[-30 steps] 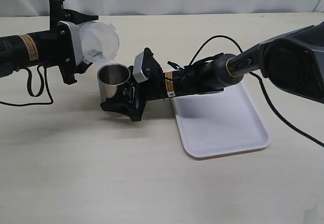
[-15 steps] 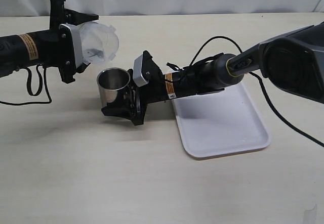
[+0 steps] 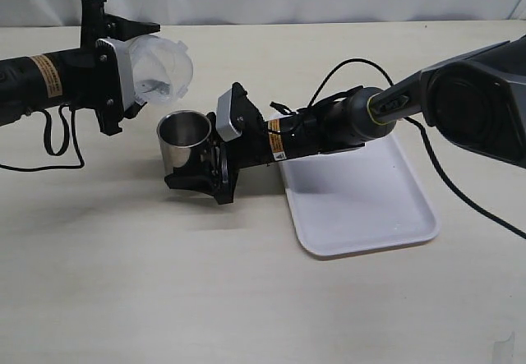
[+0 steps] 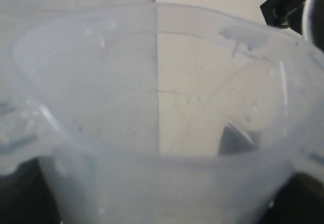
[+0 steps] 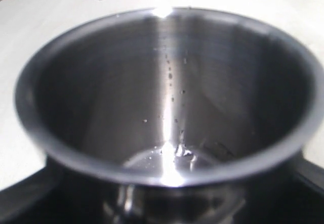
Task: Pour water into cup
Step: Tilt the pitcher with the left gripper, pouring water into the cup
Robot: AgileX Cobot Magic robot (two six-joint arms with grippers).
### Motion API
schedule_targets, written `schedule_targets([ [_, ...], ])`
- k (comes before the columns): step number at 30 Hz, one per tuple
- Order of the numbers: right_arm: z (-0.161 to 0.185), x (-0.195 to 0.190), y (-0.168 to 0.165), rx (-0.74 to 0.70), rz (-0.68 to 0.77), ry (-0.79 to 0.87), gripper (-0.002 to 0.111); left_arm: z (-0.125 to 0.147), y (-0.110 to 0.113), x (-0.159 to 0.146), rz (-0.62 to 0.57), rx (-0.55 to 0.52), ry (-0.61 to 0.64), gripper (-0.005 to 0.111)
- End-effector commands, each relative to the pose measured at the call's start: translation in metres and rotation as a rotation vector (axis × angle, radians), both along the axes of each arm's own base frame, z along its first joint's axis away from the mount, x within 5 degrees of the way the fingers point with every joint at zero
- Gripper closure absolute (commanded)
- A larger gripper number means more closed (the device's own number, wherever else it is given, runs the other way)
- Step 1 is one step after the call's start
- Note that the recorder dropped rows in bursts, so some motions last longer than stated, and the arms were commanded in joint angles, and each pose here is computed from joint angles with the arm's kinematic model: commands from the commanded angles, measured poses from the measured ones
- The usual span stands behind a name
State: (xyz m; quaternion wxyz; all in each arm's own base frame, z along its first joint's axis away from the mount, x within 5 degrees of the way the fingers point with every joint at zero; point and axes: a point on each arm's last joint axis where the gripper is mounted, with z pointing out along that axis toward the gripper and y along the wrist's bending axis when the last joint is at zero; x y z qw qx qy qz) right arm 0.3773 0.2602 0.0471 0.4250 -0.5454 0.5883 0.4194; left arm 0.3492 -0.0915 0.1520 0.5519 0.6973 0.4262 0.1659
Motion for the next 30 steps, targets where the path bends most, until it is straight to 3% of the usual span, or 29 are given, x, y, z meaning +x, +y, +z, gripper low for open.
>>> schedule_targets([
  [1, 0.0076, 0.0012, 0.0004, 0.028, 0.003, -0.015, 0.104, 0.0078, -0.0042, 0.0024, -0.008, -0.043, -0.041, 0.107],
  [30, 0.0095, 0.0013, 0.0009, 0.049, 0.001, -0.009, 0.104, 0.0078, -0.0042, 0.0024, -0.051, 0.057, -0.131, 0.107],
])
